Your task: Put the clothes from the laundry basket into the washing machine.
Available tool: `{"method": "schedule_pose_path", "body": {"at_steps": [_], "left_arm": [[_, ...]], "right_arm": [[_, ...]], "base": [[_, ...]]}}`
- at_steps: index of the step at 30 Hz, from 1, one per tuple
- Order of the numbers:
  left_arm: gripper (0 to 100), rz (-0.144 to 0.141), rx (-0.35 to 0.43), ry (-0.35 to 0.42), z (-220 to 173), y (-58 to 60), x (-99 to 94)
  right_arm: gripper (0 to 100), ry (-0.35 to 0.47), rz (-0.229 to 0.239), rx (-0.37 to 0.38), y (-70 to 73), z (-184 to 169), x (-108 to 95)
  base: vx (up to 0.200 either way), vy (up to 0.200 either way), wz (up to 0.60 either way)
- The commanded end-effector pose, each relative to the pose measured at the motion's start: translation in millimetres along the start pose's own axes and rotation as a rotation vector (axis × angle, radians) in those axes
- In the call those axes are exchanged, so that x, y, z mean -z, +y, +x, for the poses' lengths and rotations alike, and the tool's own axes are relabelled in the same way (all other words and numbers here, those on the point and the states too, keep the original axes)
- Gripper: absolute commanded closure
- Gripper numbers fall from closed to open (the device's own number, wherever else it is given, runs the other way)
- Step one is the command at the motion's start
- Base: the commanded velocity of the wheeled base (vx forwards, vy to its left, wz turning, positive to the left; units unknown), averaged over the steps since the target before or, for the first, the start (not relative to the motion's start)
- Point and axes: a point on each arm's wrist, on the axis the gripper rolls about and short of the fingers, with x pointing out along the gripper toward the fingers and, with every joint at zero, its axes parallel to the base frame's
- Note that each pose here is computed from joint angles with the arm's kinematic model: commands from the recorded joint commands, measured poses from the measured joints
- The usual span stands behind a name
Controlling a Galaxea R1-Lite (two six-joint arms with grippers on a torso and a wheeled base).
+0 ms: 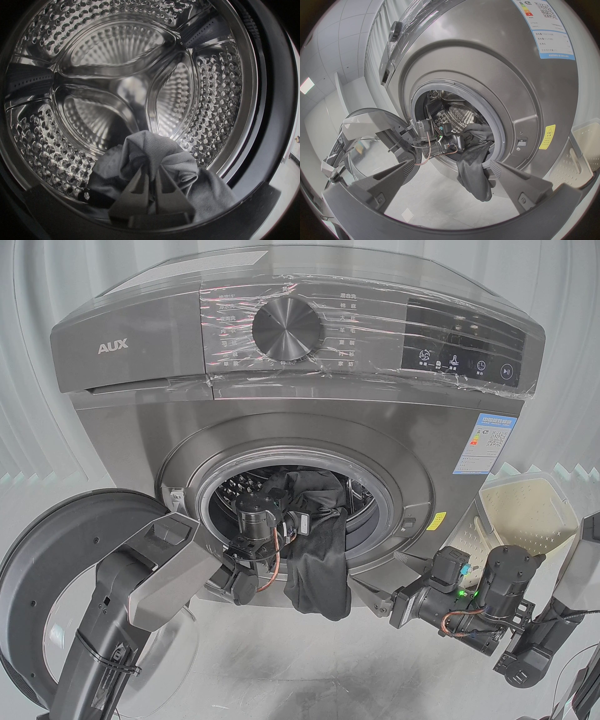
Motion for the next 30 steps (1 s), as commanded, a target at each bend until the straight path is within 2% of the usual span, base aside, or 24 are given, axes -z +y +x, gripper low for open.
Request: {"method": "schedule_pose_path", "body": {"at_steps": [1, 5, 9, 10, 12, 14, 22, 30], "left_arm": [[0, -0.005, -0.009, -0.02, 1.5, 4.2, -7.8], [0, -0.004, 0.013, 0.002, -8.4, -4.8, -5.4], [0, 0.007, 0.078, 0.064, -27.0, -21.8, -3.5], [0, 0.007, 0.078, 0.064, -27.0, -21.8, -3.5], [0, 0.012, 0.139, 0.103, -37.0, -36.0, 5.0], [0, 0.015, 0.148, 0.111, -38.1, -39.7, 7.6], [0, 0.017, 0.153, 0.109, -29.6, -45.9, 21.5], [0, 0.016, 0.146, 0.097, -20.6, -45.8, 27.4]], "right_arm": [[0, 0.003, 0.0, 0.0, -0.1, 0.6, 1.0], [0, 0.011, 0.001, 0.002, -0.4, 1.1, 2.9], [0, 0.011, 0.001, 0.002, -0.4, 1.1, 2.9], [0, 0.011, 0.001, 0.002, -0.4, 1.1, 2.9], [0, 0.011, 0.001, 0.002, -0.4, 1.1, 2.9], [0, 0.008, 0.001, 0.001, -0.3, 1.2, 2.2], [0, 0.006, 0.001, 0.001, -0.3, 1.4, 2.0], [0, 0.003, 0.0, 0.0, -0.1, 1.5, 1.3]], "base": [[0.0, 0.0, 0.0], [0.0, 0.0, 0.0], [0.0, 0.0, 0.0], [0.0, 0.0, 0.0], [0.0, 0.0, 0.0], [0.0, 0.0, 0.0], [0.0, 0.0, 0.0], [0.0, 0.0, 0.0]]}}
